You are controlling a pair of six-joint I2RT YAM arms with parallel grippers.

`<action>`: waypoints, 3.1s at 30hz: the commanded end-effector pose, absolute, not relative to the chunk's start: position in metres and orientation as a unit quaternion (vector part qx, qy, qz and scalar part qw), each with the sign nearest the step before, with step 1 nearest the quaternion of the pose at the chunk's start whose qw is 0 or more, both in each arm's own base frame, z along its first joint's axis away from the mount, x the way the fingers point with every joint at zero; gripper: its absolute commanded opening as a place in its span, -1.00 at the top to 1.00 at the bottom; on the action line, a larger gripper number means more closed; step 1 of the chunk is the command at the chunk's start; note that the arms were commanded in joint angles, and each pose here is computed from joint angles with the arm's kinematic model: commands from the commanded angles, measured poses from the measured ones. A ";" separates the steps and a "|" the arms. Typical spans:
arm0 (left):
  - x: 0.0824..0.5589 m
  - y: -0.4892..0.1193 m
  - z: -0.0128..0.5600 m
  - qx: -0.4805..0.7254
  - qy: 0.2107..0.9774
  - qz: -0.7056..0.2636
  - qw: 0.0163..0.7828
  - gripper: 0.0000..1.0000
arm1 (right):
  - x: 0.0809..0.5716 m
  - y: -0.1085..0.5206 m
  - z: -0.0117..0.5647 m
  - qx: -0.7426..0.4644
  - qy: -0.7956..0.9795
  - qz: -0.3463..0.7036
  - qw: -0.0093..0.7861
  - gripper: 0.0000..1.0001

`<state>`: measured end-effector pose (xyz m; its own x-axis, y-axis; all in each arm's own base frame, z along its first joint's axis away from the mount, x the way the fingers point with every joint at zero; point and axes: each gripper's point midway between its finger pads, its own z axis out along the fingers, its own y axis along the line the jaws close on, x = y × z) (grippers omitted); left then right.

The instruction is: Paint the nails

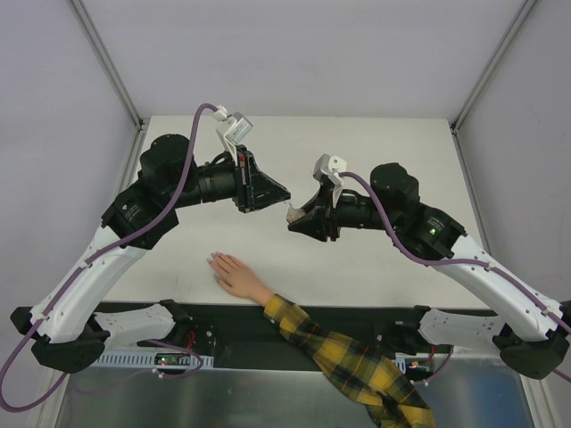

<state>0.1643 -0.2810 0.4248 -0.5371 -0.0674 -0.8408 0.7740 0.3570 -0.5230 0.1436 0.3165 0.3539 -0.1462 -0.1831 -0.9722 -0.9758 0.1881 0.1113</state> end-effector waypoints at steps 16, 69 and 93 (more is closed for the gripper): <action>0.160 -0.272 0.451 0.256 0.683 -0.513 0.452 1.00 | 0.139 0.316 0.371 -0.469 0.593 0.447 0.478 0.99; 0.160 -0.263 0.463 0.246 0.676 -0.517 0.464 1.00 | 0.135 0.319 0.368 -0.468 0.592 0.458 0.469 0.99; 0.203 -0.172 0.352 0.071 0.840 -0.309 0.440 1.00 | 0.175 0.279 0.361 -0.360 0.614 0.345 0.611 1.00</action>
